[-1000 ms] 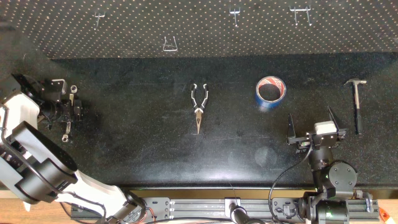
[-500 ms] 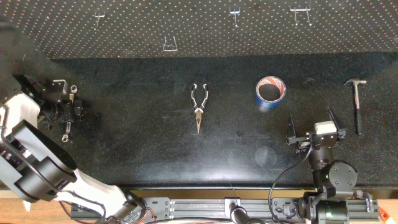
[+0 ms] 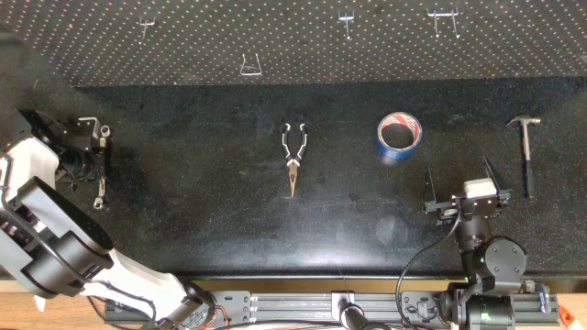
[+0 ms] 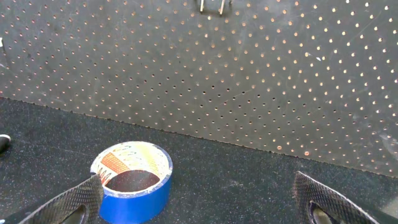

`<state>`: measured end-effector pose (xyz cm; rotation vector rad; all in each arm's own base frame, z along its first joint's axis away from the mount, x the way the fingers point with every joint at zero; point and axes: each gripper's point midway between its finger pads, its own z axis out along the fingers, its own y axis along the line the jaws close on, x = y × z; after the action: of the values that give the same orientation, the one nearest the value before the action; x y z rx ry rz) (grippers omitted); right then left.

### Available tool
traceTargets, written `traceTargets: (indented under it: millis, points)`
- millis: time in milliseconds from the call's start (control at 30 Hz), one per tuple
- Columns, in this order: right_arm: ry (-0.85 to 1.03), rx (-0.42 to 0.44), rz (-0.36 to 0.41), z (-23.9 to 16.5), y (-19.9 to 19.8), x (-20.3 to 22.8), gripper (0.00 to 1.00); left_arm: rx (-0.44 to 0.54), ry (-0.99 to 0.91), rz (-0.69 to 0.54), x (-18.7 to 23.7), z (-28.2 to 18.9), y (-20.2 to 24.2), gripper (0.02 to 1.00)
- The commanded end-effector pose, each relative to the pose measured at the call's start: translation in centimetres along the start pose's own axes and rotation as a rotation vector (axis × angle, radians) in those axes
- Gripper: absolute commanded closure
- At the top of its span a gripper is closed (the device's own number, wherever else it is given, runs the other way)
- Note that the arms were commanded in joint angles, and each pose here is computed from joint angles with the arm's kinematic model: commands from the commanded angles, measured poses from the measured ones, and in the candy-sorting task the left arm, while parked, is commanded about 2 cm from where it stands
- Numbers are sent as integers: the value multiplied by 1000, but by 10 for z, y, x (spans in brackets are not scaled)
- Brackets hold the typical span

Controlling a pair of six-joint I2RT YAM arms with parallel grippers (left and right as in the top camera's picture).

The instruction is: Place Tools Onto Pegboard

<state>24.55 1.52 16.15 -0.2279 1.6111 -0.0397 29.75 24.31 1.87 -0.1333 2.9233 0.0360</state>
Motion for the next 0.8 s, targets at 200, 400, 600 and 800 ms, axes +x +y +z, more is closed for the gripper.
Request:
traceTargets:
  millis: [200, 400, 600, 800]
  points:
    - [2, 13, -6, 0, -2, 1, 7, -63, -261, 1, -46, -88, -9, 991]
    - [2, 13, -6, 0, -2, 1, 5, -76, -445, 54, -61, -177, -63, 989]
    - [2, 13, -6, 0, -2, 1, 5, -12, -555, 76, -73, -218, -128, 989]
    - [2, 13, -6, 0, -2, 1, 7, -8, -738, 56, -96, -246, -155, 991]
